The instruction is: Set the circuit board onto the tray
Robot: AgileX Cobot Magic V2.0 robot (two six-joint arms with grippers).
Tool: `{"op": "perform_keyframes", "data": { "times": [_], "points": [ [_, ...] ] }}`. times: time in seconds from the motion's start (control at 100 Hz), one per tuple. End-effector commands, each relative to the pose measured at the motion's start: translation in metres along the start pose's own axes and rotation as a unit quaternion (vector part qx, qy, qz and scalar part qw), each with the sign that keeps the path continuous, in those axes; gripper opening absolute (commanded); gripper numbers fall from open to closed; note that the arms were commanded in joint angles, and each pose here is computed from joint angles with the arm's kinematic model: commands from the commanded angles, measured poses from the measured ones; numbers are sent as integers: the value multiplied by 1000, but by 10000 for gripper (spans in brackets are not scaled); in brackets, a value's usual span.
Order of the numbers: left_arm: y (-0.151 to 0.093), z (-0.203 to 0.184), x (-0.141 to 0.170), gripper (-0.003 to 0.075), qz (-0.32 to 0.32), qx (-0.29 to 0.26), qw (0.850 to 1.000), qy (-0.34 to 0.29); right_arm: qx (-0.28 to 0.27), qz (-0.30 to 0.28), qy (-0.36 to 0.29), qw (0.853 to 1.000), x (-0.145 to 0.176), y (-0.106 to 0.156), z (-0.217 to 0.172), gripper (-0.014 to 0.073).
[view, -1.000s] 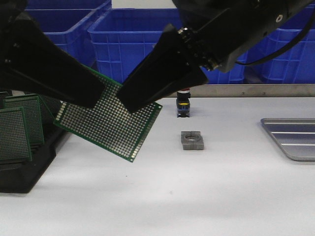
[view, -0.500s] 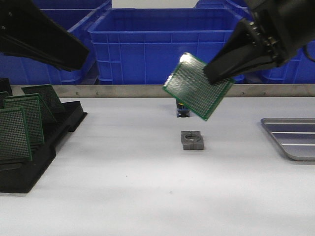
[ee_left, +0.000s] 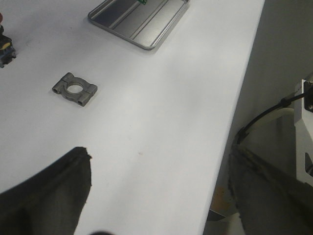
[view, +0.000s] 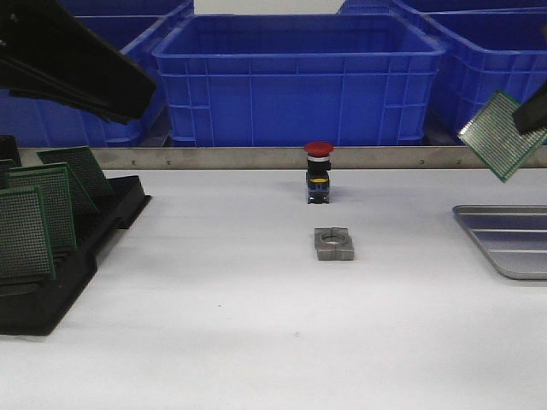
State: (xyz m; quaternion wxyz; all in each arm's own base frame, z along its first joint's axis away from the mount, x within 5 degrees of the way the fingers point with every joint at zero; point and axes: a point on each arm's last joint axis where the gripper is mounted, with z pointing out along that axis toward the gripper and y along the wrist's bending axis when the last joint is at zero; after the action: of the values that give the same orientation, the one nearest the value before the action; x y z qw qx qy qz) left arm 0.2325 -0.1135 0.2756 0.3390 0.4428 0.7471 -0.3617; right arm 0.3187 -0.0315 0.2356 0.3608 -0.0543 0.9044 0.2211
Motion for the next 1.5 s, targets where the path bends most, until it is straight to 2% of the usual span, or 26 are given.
{"op": "perform_keyframes", "data": {
  "times": [0.0,0.22,0.51,0.56,0.61,0.71,0.77,0.84,1.05,1.27,1.39,1.49],
  "points": [
    [-6,-8,-17,547,0,8,999,-43,19,14,-36,999,-13,-8,-7,-52],
    [-6,-8,-17,547,0,8,999,-43,58,41,-19,997,-3,-32,15,-52],
    [-6,-8,-17,547,0,8,999,-43,60,58,2,996,7,-42,30,-25],
    [-6,-8,-17,547,0,8,999,-43,63,58,1,996,7,-43,30,34],
    [-6,-8,-17,547,0,8,999,-43,67,58,-1,996,6,-44,29,130],
    [-6,-8,-17,547,0,9,999,-43,76,58,-4,995,6,-45,29,382],
    [-6,-8,-17,547,0,9,999,-43,77,57,-5,995,6,-46,29,502],
    [-6,-8,-17,547,0,9,999,-43,78,57,-5,995,6,-45,29,563],
    [-5,-9,-18,547,4,4,999,-41,69,47,-16,996,0,-38,20,559],
    [0,-18,-32,547,37,-25,999,-12,47,14,-47,998,-14,-14,-7,559],
    [5,-26,-37,545,98,-57,993,42,25,-4,-59,998,-19,1,-22,559],
    [13,-32,-33,545,155,-96,977,112,9,-17,-65,998,-22,11,-31,559]
  ]
}}
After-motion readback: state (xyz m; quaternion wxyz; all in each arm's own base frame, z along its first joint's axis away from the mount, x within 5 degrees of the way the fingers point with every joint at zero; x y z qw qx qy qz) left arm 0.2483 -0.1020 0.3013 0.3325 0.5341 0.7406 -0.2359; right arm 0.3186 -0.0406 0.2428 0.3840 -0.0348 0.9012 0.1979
